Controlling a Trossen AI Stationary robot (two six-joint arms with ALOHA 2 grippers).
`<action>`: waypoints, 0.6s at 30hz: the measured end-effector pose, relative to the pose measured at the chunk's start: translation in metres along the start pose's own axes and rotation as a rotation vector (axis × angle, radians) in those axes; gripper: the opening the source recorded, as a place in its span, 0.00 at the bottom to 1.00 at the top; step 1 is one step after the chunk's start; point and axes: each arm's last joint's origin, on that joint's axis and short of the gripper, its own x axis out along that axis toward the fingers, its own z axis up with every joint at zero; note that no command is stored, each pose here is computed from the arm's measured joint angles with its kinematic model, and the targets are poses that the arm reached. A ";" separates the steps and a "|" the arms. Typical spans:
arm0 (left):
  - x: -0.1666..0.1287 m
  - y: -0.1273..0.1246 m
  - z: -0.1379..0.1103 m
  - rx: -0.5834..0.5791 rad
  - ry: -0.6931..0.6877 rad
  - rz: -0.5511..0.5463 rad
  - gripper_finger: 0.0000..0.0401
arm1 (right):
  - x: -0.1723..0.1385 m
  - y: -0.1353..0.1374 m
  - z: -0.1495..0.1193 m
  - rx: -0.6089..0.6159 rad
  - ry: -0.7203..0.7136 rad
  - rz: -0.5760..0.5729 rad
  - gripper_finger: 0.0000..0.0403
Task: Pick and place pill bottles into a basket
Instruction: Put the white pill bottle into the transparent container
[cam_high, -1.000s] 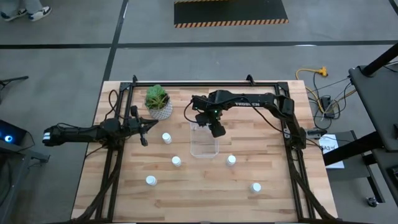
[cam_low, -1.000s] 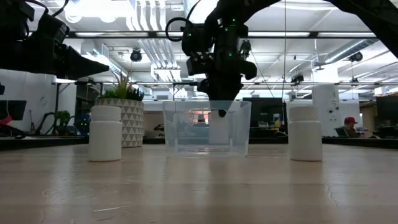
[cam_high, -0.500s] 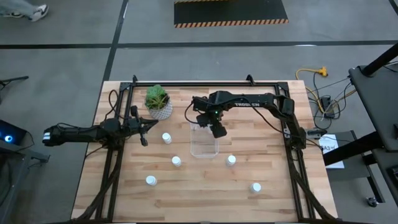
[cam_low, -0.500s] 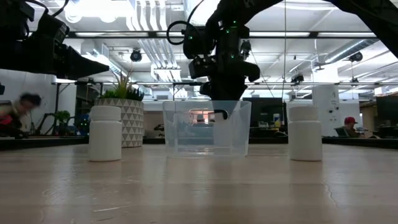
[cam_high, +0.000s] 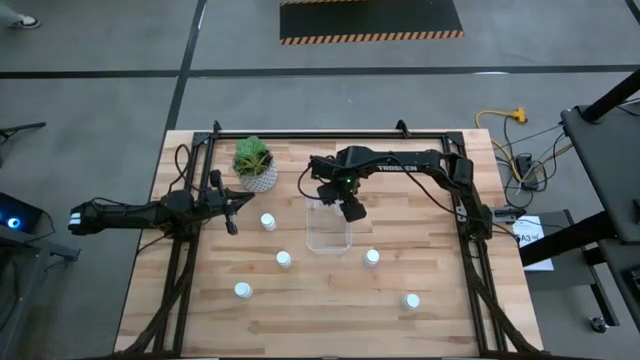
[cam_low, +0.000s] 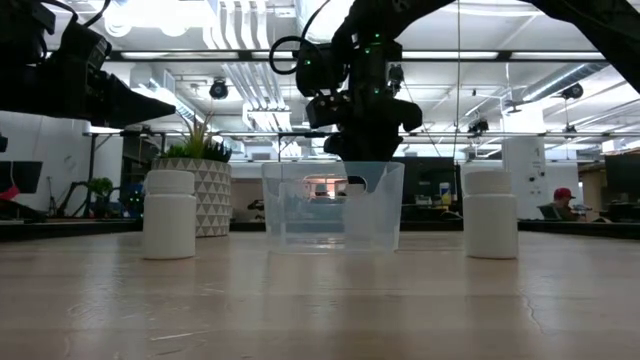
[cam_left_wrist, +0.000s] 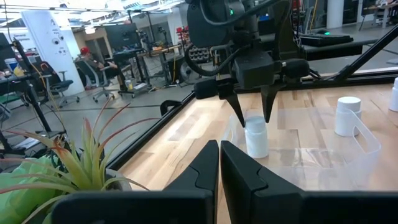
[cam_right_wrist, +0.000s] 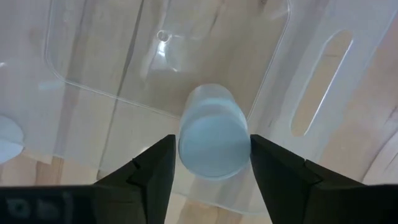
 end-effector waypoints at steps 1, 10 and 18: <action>0.000 0.000 0.000 0.000 0.000 0.000 0.00 | 0.000 0.000 0.000 0.000 0.005 0.003 0.49; 0.000 0.000 0.000 0.000 0.000 0.000 0.00 | -0.014 0.001 0.001 0.009 0.012 0.007 0.49; 0.000 0.000 0.000 0.000 0.000 0.000 0.00 | -0.038 0.002 0.005 0.038 0.007 0.005 0.49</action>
